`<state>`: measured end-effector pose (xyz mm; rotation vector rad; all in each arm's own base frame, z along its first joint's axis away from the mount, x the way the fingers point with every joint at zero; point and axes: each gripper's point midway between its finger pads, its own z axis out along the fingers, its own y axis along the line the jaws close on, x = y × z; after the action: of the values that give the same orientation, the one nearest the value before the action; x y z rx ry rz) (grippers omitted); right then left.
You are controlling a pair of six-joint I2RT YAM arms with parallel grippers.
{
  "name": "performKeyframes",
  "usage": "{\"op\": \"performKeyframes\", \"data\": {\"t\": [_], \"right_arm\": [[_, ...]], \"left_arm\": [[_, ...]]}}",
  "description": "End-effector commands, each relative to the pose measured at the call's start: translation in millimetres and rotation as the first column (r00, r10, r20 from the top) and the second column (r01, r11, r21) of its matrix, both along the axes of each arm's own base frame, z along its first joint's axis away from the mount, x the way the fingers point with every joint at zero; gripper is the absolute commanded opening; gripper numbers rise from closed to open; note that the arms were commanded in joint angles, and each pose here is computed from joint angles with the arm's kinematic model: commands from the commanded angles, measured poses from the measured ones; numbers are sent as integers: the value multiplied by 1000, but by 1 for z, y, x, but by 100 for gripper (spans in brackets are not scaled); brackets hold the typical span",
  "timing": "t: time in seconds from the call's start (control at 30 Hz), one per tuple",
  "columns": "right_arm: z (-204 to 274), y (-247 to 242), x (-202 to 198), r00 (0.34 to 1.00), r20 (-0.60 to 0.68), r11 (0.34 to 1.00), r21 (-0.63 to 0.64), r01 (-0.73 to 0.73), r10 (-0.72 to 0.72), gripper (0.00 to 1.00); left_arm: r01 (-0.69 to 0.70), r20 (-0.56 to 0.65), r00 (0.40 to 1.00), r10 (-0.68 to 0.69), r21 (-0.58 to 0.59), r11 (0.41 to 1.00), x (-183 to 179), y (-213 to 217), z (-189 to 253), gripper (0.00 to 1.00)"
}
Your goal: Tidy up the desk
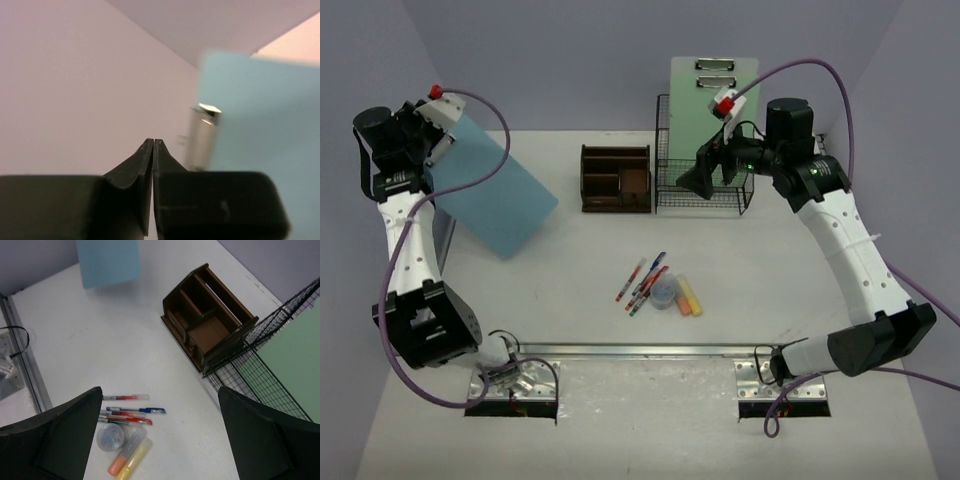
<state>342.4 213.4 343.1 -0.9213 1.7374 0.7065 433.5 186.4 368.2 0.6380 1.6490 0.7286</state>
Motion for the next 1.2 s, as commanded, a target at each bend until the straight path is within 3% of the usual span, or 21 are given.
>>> {"op": "performKeyframes", "data": {"t": [0.0, 0.13, 0.2, 0.27, 0.4, 0.47, 0.57, 0.67, 0.77, 0.87, 1.17], "right_arm": [[74, 14, -11, 987, 154, 989, 135, -68, 47, 99], [104, 17, -10, 979, 198, 981, 175, -86, 51, 99], [108, 19, -8, 982, 183, 979, 185, -85, 51, 99], [104, 19, -7, 986, 160, 979, 186, -82, 52, 99], [90, 20, -10, 991, 118, 980, 180, -87, 66, 99], [83, 21, -13, 993, 89, 980, 174, -97, 82, 99], [70, 22, -17, 993, 53, 981, 160, -113, 106, 99], [60, 22, -21, 992, 35, 981, 148, -126, 122, 99], [46, 21, -25, 991, 10, 982, 133, -132, 132, 99], [33, 19, -26, 991, 10, 985, 108, -133, 133, 99], [3, 19, -20, 989, -68, 989, 80, -127, 132, 99]], "left_arm": [[229, 178, 942, -283, 273, 934, -32, -63, 73, 0], [332, 173, 893, -416, 372, 867, -60, -102, 80, 0], [372, 146, 881, -449, 372, 851, -66, -112, 78, 0], [426, 54, 887, -458, 286, 858, -67, -118, 55, 3], [358, -29, 933, -358, 14, 934, -59, -102, 24, 30], [275, -102, 952, -287, -116, 954, -51, -84, -10, 53], [158, -236, 946, -223, -265, 951, -41, -57, -61, 68], [91, -333, 911, -244, -414, 906, -25, -29, -97, 84], [46, -417, 851, -319, -546, 837, -7, -8, -131, 88], [30, -454, 817, -356, -583, 812, 17, 7, -154, 90], [-48, -580, 770, -266, -468, 882, 61, 42, -236, 84]]}}
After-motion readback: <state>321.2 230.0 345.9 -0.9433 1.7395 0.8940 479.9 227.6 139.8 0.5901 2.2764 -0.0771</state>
